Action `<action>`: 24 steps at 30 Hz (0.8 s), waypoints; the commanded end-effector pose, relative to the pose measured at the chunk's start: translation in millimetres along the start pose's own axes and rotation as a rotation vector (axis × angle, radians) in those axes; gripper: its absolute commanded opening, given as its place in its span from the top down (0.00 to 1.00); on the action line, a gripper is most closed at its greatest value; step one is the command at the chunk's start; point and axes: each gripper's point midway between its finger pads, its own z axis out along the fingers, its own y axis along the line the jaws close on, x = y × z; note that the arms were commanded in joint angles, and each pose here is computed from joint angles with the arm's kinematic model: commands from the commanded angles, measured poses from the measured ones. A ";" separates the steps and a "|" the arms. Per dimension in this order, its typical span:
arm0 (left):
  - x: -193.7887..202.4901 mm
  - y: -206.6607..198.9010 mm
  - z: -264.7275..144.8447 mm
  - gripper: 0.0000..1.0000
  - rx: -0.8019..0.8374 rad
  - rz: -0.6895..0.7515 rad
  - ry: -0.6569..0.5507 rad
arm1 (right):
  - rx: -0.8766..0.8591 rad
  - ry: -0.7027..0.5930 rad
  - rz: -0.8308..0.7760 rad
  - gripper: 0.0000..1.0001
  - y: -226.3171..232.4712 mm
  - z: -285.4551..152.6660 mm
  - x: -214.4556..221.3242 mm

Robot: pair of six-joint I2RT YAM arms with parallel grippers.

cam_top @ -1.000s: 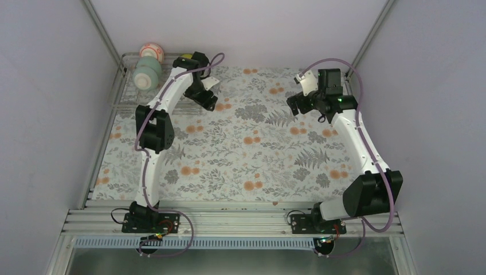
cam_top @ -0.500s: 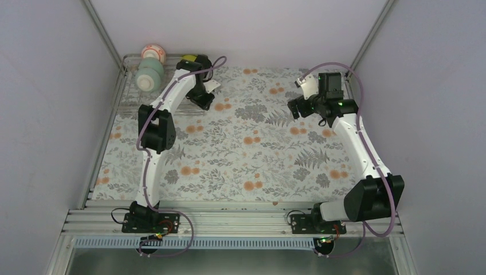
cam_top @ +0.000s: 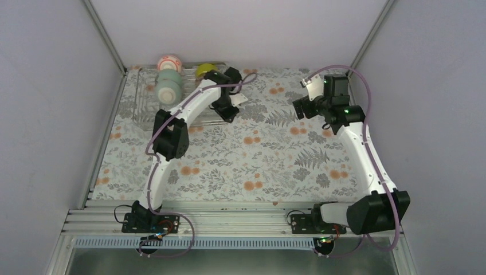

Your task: Unload the bowls from the dish rack

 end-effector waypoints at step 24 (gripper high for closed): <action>-40.0 -98.3 -80.3 0.00 -0.020 0.237 -0.186 | 0.227 -0.100 0.009 0.00 -42.3 -61.2 -6.0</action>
